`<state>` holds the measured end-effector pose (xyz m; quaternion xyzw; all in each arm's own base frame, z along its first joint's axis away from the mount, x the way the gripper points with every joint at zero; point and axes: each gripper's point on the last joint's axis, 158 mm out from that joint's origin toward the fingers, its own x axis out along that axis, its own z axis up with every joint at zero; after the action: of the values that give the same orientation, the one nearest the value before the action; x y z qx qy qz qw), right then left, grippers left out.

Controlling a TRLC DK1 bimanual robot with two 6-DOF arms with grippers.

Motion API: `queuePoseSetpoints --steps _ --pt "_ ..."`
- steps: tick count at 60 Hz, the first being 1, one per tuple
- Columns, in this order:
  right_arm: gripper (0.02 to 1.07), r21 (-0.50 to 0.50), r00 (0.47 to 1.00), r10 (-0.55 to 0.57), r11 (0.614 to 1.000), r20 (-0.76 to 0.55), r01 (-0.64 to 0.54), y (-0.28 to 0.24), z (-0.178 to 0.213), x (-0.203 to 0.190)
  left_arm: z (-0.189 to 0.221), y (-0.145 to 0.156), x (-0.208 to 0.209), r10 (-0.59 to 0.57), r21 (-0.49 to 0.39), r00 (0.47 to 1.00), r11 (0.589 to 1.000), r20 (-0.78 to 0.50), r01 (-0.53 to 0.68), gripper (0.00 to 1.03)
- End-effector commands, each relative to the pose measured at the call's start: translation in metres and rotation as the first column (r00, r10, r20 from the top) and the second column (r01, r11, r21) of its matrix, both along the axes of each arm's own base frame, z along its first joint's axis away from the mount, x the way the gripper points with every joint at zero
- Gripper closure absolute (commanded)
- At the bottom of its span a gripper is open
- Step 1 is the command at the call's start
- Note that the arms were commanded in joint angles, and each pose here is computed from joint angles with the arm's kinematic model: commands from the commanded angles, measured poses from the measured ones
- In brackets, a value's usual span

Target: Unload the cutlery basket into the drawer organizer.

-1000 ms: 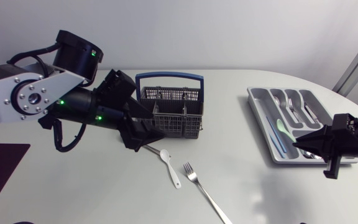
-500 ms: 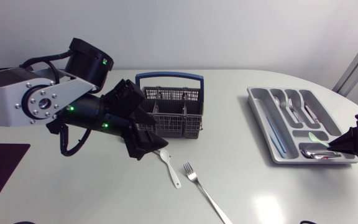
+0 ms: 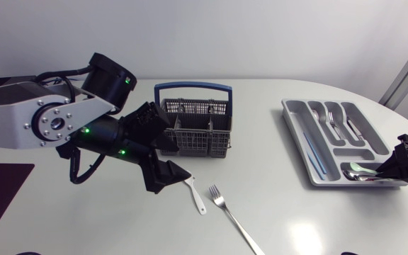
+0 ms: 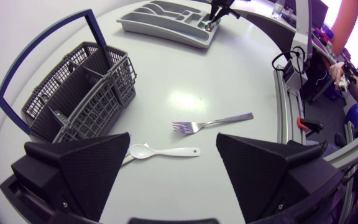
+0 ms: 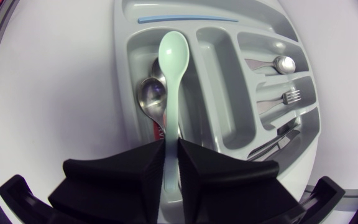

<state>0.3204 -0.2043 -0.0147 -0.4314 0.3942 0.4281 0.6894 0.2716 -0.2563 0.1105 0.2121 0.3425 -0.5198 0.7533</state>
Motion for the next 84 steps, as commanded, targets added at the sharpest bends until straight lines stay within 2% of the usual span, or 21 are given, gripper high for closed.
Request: queuePoseSetpoints --steps 1,7,14,18,22,34,46,53,60,65,69,73,84 --pt "0.76 -0.022 0.999 0.04 0.999 0.008 -0.04 0.001 -0.002 0.001 -0.017 0.003 -0.012 -0.044 0.039 0.999 0.998 -0.024 0.045 0.06" --pt "0.65 -0.039 0.999 0.038 0.999 0.03 -0.037 0.003 0.011 -0.001 -0.021 0.002 -0.022 -0.111 0.067 0.994 0.992 -0.008 0.111 0.06" --pt "0.41 -0.063 0.998 0.029 0.998 0.059 -0.026 0.009 0.027 -0.006 -0.025 -0.003 -0.032 -0.195 0.104 0.98 0.976 0.037 0.19 0.06" --pt "0.38 -0.068 0.997 0.026 0.997 0.071 -0.021 0.014 0.035 -0.009 -0.029 -0.005 -0.037 -0.225 0.12 0.973 0.968 0.043 0.218 0.06" --pt "0.33 -0.045 0.997 -0.031 0.998 0.073 0.034 0.025 0.047 -0.011 -0.033 -0.006 -0.038 -0.241 0.133 0.969 0.963 0.044 0.234 0.06" --pt "0.33 0.068 0.99 -0.131 0.989 0.043 0.128 0.09 0.078 -0.017 -0.053 0.0 -0.039 -0.241 0.161 0.971 0.958 -0.001 0.238 0.06" --pt "0.33 0.154 0.996 -0.091 0.984 0.012 0.089 0.192 0.093 -0.037 -0.062 0.012 -0.035 -0.208 0.17 0.978 0.963 -0.015 0.208 0.06" --pt "0.33 0.197 0.996 -0.071 0.977 -0.053 0.081 0.258 0.092 -0.049 -0.067 0.019 -0.034 -0.196 0.176 0.98 0.965 -0.023 0.197 0.06" --pt "0.33 0.213 0.991 -0.095 0.97 -0.096 0.114 0.305 0.089 -0.048 -0.071 0.024 -0.033 -0.186 0.183 0.982 0.965 -0.026 0.188 0.06" --pt "0.34 0.215 0.978 -0.119 0.964 -0.174 0.156 0.331 0.082 -0.054 -0.073 0.027 -0.033 -0.178 0.185 0.983 0.966 -0.031 0.181 0.06" --pt "0.41 0.205 0.964 -0.132 0.962 -0.232 0.181 0.353 0.076 -0.06 -0.075 0.03 -0.033 -0.175 0.188 0.984 0.966 -0.035 0.178 0.06" --pt "0.47 0.185 0.953 -0.152 0.961 -0.26 0.204 0.367 0.069 -0.064 -0.077 0.032 -0.033 -0.171 0.19 0.985 0.966 -0.038 0.175 0.06" --pt "0.47 0.133 0.911 -0.203 0.955 -0.358 0.265 0.395 0.048 -0.071 -0.079 0.036 -0.033 -0.162 0.192 0.986 0.967 -0.04 0.166 0.06"
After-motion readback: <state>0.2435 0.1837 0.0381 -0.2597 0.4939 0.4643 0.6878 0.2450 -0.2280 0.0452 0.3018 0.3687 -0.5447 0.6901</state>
